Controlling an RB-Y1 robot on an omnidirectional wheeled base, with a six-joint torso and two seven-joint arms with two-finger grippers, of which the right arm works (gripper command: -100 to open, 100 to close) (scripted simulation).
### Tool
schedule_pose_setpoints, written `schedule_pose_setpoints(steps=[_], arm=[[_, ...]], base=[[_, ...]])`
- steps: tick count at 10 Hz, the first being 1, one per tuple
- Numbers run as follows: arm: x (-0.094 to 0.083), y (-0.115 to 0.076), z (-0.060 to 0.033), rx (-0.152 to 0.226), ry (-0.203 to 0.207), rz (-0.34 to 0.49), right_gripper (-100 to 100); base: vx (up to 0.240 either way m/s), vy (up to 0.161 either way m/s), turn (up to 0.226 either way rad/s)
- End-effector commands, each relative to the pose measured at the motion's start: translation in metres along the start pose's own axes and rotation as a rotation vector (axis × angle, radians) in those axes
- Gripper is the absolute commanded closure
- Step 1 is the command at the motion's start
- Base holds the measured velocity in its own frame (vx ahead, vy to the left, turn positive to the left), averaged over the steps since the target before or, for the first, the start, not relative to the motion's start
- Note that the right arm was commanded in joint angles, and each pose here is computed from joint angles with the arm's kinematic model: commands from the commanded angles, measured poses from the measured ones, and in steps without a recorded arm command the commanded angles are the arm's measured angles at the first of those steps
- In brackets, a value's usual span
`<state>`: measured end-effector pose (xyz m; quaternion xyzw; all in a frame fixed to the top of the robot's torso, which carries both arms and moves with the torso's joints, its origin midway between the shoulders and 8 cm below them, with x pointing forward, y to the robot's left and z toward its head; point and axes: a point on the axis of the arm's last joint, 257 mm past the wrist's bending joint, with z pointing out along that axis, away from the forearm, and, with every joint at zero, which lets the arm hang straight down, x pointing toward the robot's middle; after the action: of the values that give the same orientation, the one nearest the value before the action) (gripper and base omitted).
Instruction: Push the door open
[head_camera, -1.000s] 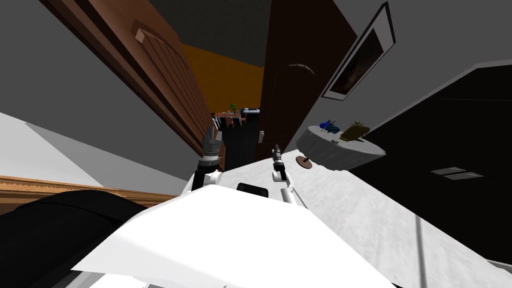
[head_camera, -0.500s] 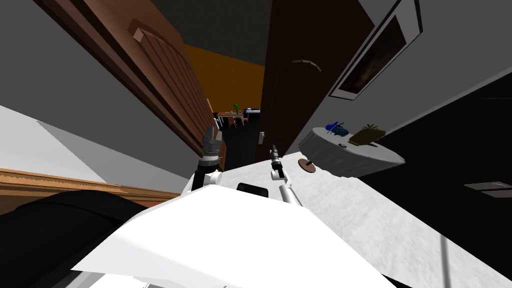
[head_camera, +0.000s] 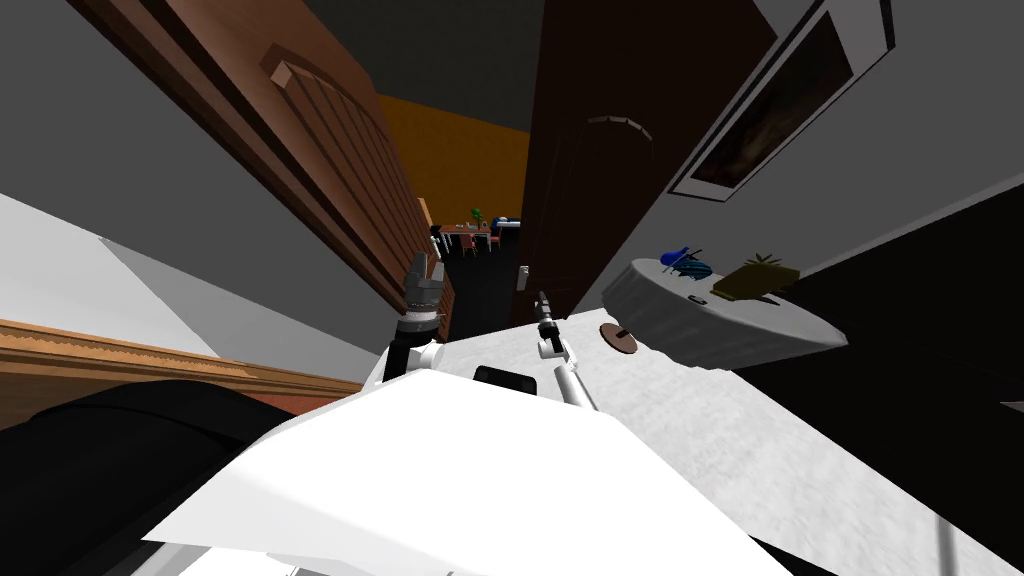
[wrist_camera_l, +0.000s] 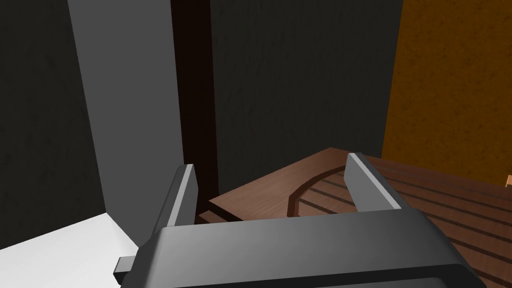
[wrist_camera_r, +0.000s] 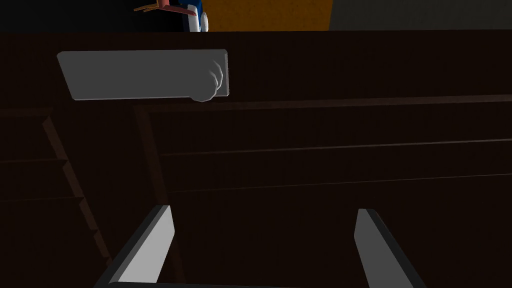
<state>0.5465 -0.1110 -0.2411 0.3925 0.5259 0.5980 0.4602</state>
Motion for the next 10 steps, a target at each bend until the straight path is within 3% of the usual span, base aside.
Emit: schedule_pose_setpoints(steps=[1,10], arm=[[0.003,-0.009,0.005,0.021,0.011,0.003,-100],[0.031,-0.049,0.0187,0.115,0.063,0.017,-100]], base=[[0.081,-0.064,0.103],[0.082,-0.078,0.075]])
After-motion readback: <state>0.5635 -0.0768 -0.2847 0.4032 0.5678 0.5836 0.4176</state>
